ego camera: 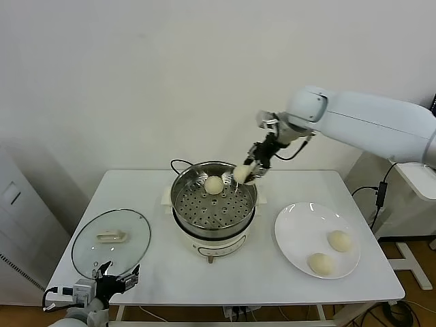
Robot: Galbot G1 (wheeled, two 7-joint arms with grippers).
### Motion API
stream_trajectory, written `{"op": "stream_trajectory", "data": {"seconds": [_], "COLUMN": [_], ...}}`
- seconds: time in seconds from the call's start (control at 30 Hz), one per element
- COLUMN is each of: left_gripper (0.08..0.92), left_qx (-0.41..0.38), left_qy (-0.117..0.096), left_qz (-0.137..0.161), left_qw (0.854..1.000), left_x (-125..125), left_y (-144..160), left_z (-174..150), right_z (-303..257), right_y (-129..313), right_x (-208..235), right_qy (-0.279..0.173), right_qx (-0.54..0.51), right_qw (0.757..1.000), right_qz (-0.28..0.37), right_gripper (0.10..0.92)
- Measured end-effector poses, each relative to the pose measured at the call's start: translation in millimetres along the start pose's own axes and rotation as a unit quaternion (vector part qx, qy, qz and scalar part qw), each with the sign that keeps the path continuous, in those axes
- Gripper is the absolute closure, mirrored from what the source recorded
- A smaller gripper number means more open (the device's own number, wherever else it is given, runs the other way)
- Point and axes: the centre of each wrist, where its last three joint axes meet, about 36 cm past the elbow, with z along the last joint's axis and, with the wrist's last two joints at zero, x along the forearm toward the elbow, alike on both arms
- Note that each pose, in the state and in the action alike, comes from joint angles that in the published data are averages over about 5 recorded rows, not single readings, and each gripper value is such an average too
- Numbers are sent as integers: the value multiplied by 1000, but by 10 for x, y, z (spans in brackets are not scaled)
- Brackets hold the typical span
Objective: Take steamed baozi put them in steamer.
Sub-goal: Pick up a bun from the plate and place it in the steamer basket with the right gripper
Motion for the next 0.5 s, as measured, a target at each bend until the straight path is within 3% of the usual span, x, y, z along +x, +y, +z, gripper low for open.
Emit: {"op": "stream_trajectory", "data": {"seconds": [0.5], "left_gripper": [177], "left_qx": [-4], "left_qy": [1], "left_qz": [2], "left_qw": [1000], "left_x": [-25], "left_y": [7], "left_z": [-4], "right_z": [-509], "right_y": [62], "right_x": [-971], "right_qy": [2], "right_qx": [1], "right_qw": [1000], "right_qz": [-15], "right_gripper": [564]}}
